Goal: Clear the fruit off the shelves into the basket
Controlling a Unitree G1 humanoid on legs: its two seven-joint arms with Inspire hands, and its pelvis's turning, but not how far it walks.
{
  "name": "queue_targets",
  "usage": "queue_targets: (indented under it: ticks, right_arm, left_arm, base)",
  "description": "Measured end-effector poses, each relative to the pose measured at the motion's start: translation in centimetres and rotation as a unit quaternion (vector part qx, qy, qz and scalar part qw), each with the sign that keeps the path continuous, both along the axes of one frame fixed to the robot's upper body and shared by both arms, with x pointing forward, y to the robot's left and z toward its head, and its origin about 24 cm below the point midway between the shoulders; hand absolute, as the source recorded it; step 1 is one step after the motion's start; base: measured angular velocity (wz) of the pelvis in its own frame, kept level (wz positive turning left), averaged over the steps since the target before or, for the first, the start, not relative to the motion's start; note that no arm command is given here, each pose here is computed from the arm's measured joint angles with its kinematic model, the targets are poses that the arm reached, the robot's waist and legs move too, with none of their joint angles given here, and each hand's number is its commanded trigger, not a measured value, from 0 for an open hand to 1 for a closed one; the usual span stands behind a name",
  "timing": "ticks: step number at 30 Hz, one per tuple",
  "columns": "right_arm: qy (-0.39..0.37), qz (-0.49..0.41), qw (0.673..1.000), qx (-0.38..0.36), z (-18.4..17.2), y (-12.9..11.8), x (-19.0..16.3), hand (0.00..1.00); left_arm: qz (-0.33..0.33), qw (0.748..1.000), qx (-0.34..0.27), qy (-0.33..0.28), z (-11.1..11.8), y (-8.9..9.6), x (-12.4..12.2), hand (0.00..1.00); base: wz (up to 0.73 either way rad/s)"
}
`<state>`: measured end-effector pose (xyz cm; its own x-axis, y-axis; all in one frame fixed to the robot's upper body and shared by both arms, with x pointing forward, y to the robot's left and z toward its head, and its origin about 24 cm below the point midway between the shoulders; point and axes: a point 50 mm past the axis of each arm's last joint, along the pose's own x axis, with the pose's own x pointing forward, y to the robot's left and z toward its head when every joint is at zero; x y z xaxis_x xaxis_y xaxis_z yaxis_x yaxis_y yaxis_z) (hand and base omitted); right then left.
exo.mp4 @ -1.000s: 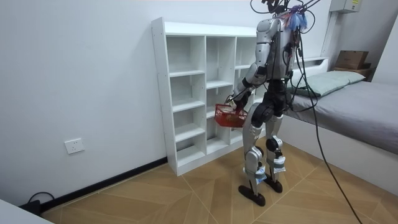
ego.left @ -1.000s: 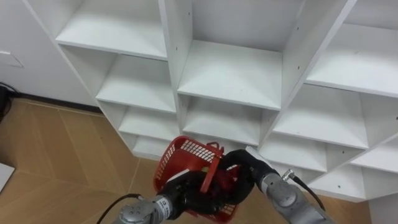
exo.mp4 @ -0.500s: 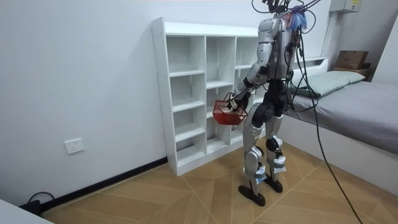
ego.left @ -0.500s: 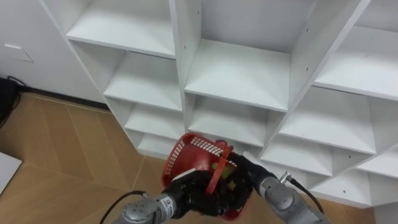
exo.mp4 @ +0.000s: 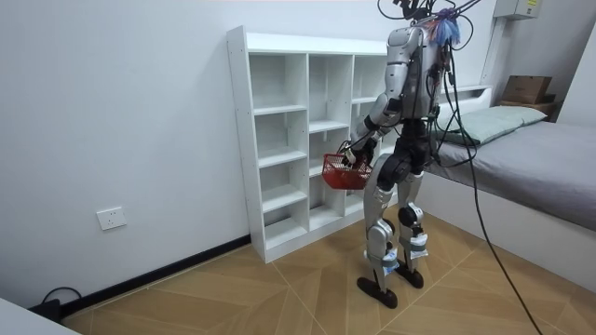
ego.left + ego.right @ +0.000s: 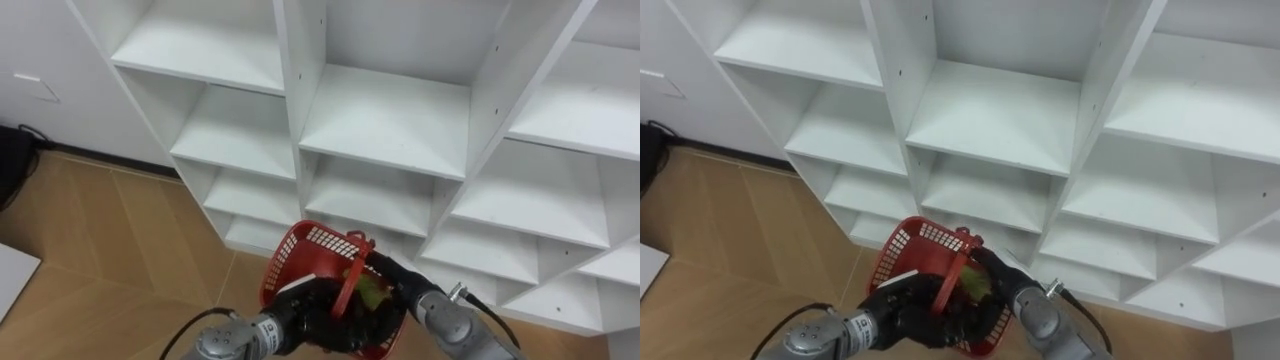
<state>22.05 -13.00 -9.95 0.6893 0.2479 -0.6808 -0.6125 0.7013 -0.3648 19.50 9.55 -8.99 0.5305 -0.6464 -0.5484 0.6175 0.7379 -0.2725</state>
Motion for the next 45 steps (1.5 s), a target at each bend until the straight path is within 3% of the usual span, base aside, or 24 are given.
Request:
queue_targets:
  ticks: [16, 27, 32, 39, 45]
  right_arm:
    - [0.008, -0.006, 1.000, 0.004, -0.6, -0.5, -1.1, 0.00]
    - [-0.014, -0.007, 0.999, 0.031, 0.1, 0.2, -1.3, 0.00]
    - [-0.008, -0.014, 0.999, 0.040, -0.3, 0.0, -2.5, 0.00]
    - [-0.006, -0.097, 0.995, 0.038, -0.6, -3.3, -3.8, 0.00]
    - [0.007, -0.190, 0.981, 0.028, -1.6, -6.1, -6.8, 0.00]
  left_arm:
    - [0.040, 0.999, 0.026, 0.016, -0.9, 1.1, -0.7, 1.00]
    - [0.177, 0.981, 0.030, 0.069, -2.5, 3.6, -2.4, 1.00]
    - [0.200, 0.972, 0.096, 0.074, -3.5, 5.5, -3.9, 1.00]
    - [0.182, 0.954, 0.225, 0.075, -4.8, 8.4, -6.1, 1.00]
    - [0.246, 0.919, 0.291, 0.101, -5.6, 11.7, -8.8, 1.00]
  base:
    - [0.00]
    - [-0.02]
    - [-0.09]
    - [-0.01]
    - [-0.14]
